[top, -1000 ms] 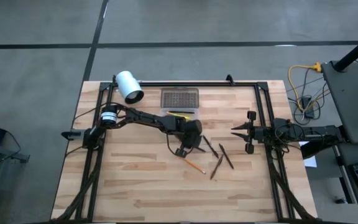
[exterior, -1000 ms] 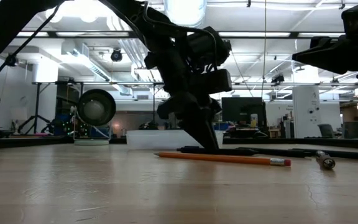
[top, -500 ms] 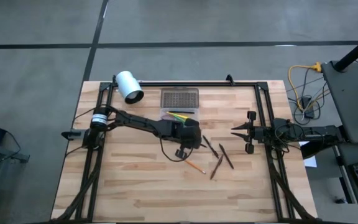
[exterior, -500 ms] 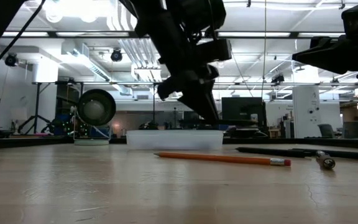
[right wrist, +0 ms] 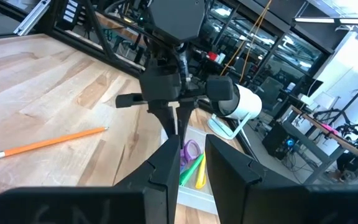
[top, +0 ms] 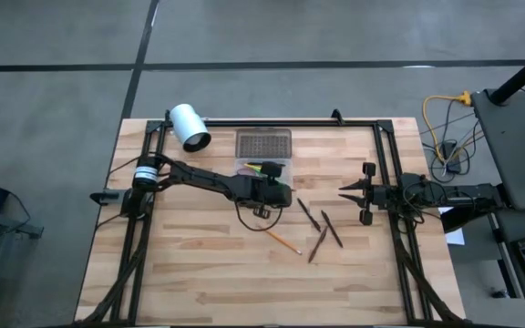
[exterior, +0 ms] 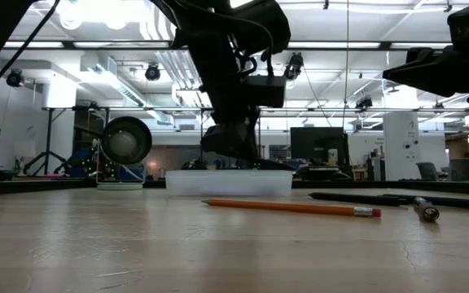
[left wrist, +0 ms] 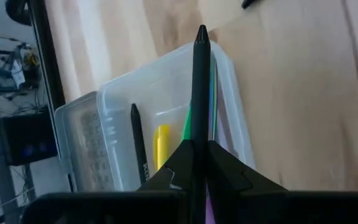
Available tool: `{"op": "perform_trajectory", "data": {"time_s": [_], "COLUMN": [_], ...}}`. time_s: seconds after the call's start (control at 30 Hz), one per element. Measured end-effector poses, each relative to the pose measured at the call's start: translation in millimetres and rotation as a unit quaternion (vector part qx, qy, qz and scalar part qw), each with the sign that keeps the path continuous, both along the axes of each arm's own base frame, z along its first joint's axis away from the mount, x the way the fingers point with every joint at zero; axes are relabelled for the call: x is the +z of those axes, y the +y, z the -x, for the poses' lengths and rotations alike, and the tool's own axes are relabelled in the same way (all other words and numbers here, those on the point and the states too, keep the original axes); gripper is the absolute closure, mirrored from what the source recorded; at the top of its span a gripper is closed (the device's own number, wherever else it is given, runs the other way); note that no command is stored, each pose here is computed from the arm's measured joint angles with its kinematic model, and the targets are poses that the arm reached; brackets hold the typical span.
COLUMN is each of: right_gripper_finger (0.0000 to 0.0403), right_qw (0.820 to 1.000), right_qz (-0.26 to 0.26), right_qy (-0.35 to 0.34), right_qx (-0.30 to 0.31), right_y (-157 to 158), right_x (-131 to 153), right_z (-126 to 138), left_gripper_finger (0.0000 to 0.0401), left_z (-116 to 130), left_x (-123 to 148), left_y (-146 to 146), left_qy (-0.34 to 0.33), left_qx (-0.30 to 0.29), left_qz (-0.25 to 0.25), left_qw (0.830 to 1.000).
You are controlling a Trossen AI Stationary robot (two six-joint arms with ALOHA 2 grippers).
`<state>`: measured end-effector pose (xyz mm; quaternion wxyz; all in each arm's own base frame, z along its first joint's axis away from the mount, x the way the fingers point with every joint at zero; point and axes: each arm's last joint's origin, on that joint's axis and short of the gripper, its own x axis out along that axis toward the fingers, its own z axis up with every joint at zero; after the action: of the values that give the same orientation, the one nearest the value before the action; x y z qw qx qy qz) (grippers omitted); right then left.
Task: Pick & place school supplies into a supply box
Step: Put the black pen into the supply box
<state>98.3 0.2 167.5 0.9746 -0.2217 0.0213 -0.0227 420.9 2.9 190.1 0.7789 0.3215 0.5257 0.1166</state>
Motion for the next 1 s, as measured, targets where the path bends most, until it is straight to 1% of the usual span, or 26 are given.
{"op": "perform_trajectory", "data": {"time_s": [0.07,0.27,0.33,0.57,0.73,1.0], "right_gripper_finger": [0.0335,0.0335,0.0335,0.0335,0.0335,0.0335], "right_qw": [1.000,1.000,1.000,1.000,1.000,1.000], "right_qz": [0.000,0.000,0.000,0.000,0.000,0.000], "right_qy": [0.000,0.000,0.000,0.000,0.000,0.000], "right_qx": [0.000,0.000,0.000,0.000,0.000,0.000], "right_y": [0,0,0,0,0,0], "right_x": [0,0,0,0,0,0], "right_z": [0,0,0,0,0,0], "left_gripper_finger": [0.0393,0.0393,0.0393,0.0378,0.0363,0.0359], "left_z": [0,4,4,9,10,10], "left_x": [0,-1,-1,-1,-2,-2], "left_y": [1,5,7,11,12,11], "left_qy": [0.001,0.010,0.010,0.019,0.028,0.026], "left_qx": [0.004,0.032,0.041,0.061,0.064,0.064], "left_qz": [-0.004,-0.046,-0.053,-0.047,-0.046,-0.042], "left_qw": [1.000,0.998,0.998,0.997,0.997,0.997]}}
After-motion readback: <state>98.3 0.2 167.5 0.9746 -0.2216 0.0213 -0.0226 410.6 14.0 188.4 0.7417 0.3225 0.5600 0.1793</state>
